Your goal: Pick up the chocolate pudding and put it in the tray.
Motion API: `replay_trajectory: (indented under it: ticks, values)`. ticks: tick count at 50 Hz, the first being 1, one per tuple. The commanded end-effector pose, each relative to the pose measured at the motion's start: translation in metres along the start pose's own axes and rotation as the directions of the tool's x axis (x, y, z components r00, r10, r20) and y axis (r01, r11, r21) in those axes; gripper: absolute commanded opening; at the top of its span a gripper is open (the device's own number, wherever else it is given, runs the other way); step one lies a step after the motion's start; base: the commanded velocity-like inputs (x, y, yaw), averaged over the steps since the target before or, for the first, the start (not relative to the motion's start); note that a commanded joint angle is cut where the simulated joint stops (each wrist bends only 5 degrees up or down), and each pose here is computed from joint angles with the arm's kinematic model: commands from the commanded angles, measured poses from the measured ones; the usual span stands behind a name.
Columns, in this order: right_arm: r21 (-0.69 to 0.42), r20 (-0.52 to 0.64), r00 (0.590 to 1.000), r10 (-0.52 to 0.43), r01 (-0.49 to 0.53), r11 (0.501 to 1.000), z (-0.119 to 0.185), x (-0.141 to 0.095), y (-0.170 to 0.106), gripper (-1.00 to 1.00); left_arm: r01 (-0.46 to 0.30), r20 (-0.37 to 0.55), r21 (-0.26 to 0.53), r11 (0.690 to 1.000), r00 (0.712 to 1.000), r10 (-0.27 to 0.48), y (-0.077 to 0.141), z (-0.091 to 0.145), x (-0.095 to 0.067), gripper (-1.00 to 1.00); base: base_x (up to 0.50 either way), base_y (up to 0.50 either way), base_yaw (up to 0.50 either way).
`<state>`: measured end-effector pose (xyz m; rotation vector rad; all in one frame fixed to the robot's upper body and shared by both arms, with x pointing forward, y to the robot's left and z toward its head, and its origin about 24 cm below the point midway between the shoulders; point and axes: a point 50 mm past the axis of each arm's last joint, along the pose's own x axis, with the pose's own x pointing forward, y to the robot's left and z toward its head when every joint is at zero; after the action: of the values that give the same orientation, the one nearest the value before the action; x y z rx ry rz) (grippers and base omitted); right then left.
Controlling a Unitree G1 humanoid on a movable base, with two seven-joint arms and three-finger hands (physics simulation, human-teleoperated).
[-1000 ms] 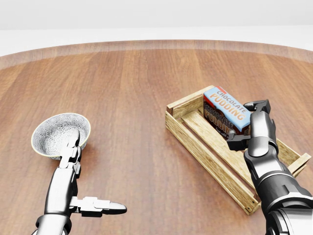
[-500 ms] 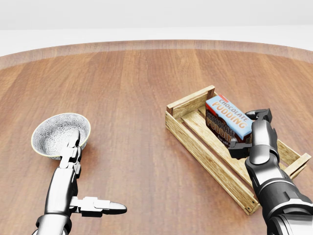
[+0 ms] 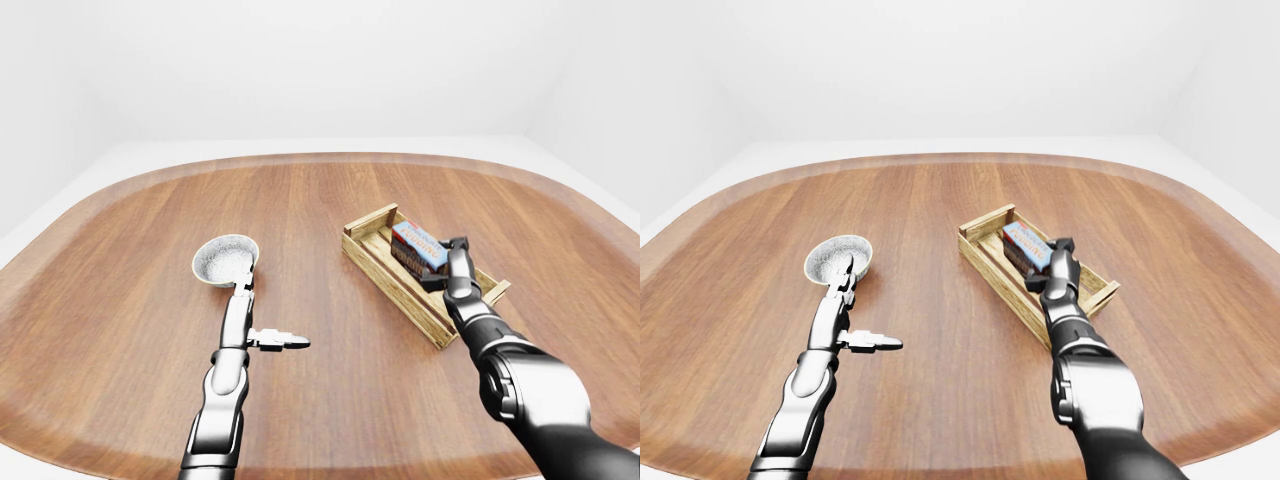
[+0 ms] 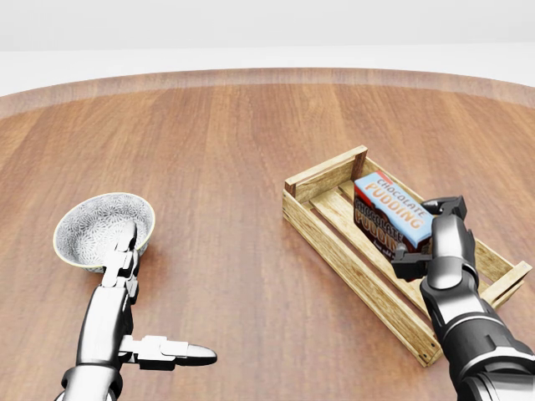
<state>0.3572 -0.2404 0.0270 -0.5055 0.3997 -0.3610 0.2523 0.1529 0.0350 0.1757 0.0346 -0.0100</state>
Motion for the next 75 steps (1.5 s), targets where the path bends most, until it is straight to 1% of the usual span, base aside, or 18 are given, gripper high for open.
replay_trajectory:
  ticks: [1, 39, 75]
  values:
    - [0.032, 0.007, 1.0, -0.025, 0.024, 0.999, 0.002, 0.0, -0.002, -1.0, 0.024, 0.008, -0.101, 0.995, 1.0, -0.024, 0.002, 0.001, -0.001, 1.0, 0.0, 0.0, 0.0]
    - [0.01, -0.041, 0.999, -0.024, 0.025, 1.0, -0.019, -0.004, -0.001, -1.0, 0.025, 0.007, -0.101, 0.995, 1.0, -0.024, 0.002, 0.001, -0.001, 1.0, 0.0, 0.0, 0.0]
    - [0.013, -0.046, 0.998, -0.033, 0.033, 0.999, -0.022, -0.003, -0.003, -1.0, 0.024, 0.007, -0.101, 0.995, 1.0, -0.024, 0.002, 0.001, -0.001, 1.0, 0.0, 0.0, 0.0]
